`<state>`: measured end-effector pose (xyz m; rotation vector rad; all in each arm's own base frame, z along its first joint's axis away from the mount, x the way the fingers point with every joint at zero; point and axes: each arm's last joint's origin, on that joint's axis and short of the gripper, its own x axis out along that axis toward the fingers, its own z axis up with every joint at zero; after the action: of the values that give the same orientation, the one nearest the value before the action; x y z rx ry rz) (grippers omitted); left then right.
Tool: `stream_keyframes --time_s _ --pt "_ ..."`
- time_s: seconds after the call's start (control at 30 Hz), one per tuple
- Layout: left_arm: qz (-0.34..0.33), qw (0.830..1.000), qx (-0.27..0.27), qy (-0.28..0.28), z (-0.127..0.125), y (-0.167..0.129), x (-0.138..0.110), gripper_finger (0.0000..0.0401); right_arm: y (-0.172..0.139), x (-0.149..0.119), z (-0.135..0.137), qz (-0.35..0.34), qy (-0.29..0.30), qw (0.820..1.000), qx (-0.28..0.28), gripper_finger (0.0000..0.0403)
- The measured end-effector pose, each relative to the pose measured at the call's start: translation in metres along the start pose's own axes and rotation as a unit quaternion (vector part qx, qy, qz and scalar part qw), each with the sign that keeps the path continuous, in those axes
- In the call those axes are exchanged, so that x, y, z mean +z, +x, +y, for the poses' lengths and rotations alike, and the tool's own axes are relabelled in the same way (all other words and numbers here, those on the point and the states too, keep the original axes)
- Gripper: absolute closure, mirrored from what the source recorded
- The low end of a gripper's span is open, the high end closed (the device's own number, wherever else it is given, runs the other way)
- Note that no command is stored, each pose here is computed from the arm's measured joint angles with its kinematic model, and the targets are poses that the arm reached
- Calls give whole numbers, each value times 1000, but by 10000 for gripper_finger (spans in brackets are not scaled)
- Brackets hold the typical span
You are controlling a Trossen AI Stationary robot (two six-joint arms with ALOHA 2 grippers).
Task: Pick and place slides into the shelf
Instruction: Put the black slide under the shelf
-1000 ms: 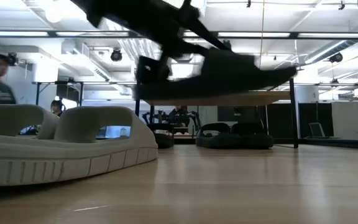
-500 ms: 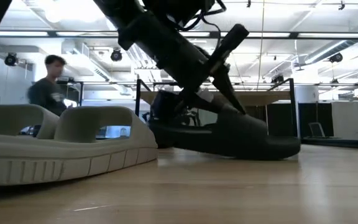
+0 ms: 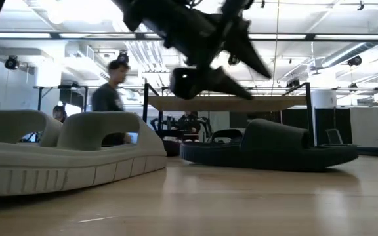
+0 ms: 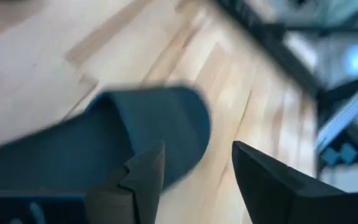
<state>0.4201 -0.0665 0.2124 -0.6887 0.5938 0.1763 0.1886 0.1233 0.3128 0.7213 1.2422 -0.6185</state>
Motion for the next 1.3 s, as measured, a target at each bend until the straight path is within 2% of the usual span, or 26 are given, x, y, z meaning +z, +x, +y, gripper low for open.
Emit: stream_keyframes --time_s 0.13,0.2,0.33,0.43,0.53,0.67,0.87,0.93,1.0,1.07,1.13,1.3 --pt "83 992 32 94 5 -25 -4 223 6 -2 12 -2 0 1000 22 207" --pt "74 982 40 169 0 -41 -3 223 10 -4 18 -3 -4 1000 30 207" --pt "48 940 86 328 -3 -54 -9 224 23 -12 31 -18 -11 999 28 207" --pt "36 912 136 386 5 -57 -11 224 31 -19 42 -49 -2 998 37 207" --pt "46 899 159 406 19 -57 -13 224 37 -27 50 -83 18 995 43 209" --pt "43 892 166 418 37 -51 -16 224 47 -41 55 -106 50 992 37 218" --pt "16 903 183 389 65 -42 -9 224 69 -62 65 -106 76 991 12 230" --pt "1 913 178 367 68 -39 -4 224 76 -68 67 -108 84 991 4 236" --pt "14 925 156 346 73 -36 -1 229 83 -71 69 -110 90 990 -5 244" --pt "30 931 136 336 76 -30 -2 241 88 -74 70 -111 91 990 -13 254" --pt "45 931 135 337 79 -25 -5 263 91 -74 71 -112 91 989 -18 265" --pt "73 930 118 340 84 -12 -13 340 94 -74 71 -114 95 989 -22 290"
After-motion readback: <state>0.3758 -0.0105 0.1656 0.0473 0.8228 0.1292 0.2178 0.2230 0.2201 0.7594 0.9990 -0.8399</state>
